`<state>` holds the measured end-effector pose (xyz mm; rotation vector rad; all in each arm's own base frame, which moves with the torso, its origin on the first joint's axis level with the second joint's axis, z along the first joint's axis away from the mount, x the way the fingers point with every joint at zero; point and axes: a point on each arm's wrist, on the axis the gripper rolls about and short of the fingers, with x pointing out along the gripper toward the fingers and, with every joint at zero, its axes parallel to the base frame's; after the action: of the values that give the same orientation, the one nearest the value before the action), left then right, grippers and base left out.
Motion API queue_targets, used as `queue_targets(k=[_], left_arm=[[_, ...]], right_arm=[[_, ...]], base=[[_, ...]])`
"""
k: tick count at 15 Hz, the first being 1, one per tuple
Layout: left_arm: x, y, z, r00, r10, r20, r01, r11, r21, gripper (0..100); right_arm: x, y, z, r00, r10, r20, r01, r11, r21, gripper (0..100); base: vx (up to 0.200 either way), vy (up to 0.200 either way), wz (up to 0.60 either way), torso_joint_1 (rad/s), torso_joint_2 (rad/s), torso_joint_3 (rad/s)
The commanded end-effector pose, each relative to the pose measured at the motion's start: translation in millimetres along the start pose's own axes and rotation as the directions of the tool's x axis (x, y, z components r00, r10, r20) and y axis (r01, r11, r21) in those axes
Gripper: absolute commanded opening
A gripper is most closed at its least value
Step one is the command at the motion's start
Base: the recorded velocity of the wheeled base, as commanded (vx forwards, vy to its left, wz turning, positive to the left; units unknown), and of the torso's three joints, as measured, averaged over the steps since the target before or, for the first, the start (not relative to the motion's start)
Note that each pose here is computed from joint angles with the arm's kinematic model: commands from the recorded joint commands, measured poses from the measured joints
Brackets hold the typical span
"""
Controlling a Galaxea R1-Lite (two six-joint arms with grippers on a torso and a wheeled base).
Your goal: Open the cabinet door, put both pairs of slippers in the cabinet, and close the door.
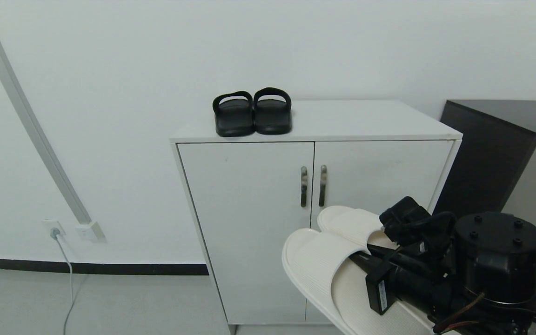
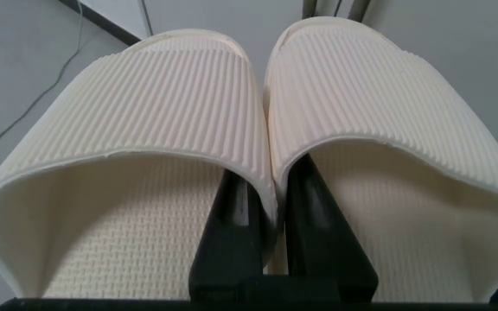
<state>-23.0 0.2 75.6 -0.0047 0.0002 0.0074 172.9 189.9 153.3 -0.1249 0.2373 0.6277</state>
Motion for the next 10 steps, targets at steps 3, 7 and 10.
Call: queue_targets(k=[3,7,10], left_arm=[[0.1,0.0,0.0,1.000,0.000,-0.001,0.000,1.000,0.000,100],[0.1,0.0,0.0,1.000,0.000,-0.001,0.000,1.000,0.000,100],[0.1,0.0,0.0,1.000,0.000,-0.001,0.000,1.000,-0.001,100]], right_arm=[[0.3,0.1,-0.5,1.000,0.000,-0.002,0.000,1.000,0.000,0],[0.1,0.0,-1.4,1.000,-0.001,-0.005,0.001,1.000,-0.001,0],[0.0,0.0,-1.8,1.000,-0.001,-0.006,0.001,1.000,-0.001,0]], base=[[0.000,0.000,0.00,-0.115,0.46,0.344],[0.000,0.000,0.00,-0.056,0.44,0.373],[0.000,0.000,0.00,0.008,0.14,0.109]])
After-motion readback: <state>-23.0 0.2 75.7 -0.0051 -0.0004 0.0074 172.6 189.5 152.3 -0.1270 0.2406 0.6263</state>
